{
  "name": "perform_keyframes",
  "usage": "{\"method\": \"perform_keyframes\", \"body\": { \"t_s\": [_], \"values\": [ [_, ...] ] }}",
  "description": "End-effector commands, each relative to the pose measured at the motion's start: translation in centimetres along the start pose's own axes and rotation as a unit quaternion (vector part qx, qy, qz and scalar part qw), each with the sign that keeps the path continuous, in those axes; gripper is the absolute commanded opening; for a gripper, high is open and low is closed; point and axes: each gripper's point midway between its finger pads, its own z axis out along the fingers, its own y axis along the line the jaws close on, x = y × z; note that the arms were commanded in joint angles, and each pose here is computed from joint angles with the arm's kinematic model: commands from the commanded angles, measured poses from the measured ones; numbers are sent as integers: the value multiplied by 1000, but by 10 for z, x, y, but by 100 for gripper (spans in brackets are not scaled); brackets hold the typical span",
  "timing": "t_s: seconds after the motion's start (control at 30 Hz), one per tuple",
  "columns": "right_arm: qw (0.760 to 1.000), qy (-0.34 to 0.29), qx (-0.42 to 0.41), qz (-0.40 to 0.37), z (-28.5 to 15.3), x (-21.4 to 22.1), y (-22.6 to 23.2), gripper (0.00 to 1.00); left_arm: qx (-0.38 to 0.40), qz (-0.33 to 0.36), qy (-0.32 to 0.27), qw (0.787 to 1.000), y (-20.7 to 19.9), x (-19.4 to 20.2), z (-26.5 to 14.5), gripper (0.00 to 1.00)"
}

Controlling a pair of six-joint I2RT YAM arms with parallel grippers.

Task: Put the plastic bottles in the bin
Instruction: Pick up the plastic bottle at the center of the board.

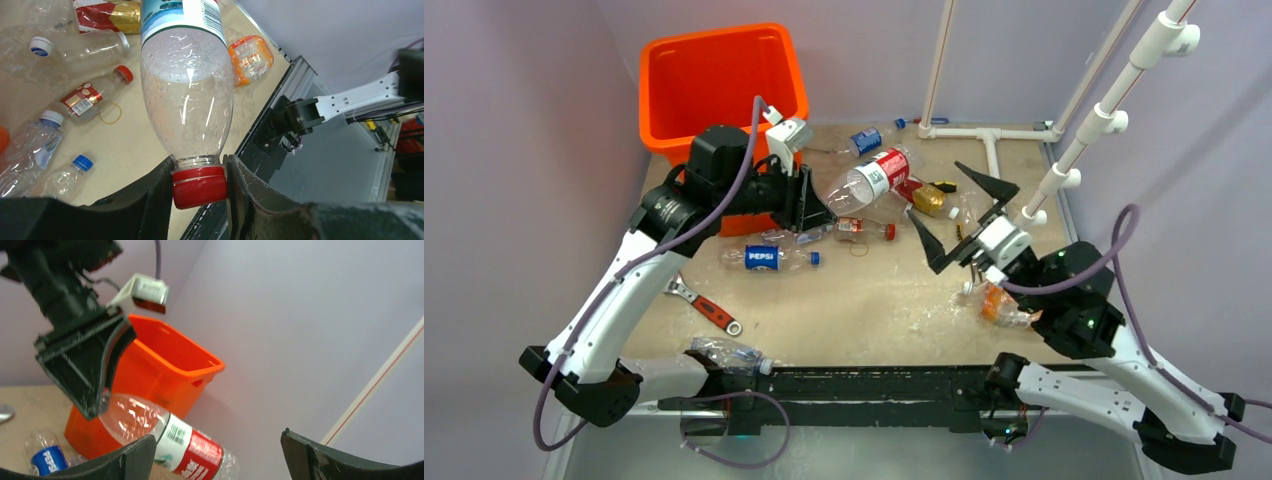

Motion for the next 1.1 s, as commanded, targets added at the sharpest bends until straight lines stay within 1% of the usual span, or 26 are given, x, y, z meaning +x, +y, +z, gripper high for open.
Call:
{"method": "perform_keyframes", "body": {
  "t_s": [0.0,0.07,0.17,0.27,0.33,0.43,0.53,0.63,0.7,0.87,0.97,1.07],
  "values": [
    [997,16,-27,-75,10,19,20,99,21,-13,-59,998,-26,-26,-25,0],
    [995,25,-40,-89,14,26,33,98,26,-16,-63,998,-28,-28,-26,0],
    [993,20,-59,-101,16,28,48,98,24,-21,-54,998,-27,-24,-24,0],
    [988,29,-76,-130,19,36,65,97,26,-25,-45,998,-25,-19,-21,0],
    [983,34,-77,-163,19,42,75,97,30,-27,-39,998,-24,-15,-19,0],
    [972,22,-64,-227,17,45,88,98,36,-26,-31,999,-25,-9,-17,0],
    [950,25,-48,-307,20,53,94,97,41,-26,-25,998,-25,-4,-16,0],
    [937,11,-21,-347,23,52,92,97,44,-24,-23,998,-27,-1,-18,0],
    [932,9,-10,-361,27,50,91,97,46,-25,-20,998,-28,2,-20,0],
    [919,5,-11,-394,37,53,98,95,61,-22,-15,998,-33,7,-23,0],
    [920,-1,4,-393,46,53,95,95,72,-16,-19,997,-38,8,-28,0],
    [919,10,-2,-393,58,65,96,94,98,-11,-27,995,-49,8,-34,0]
  ]
}}
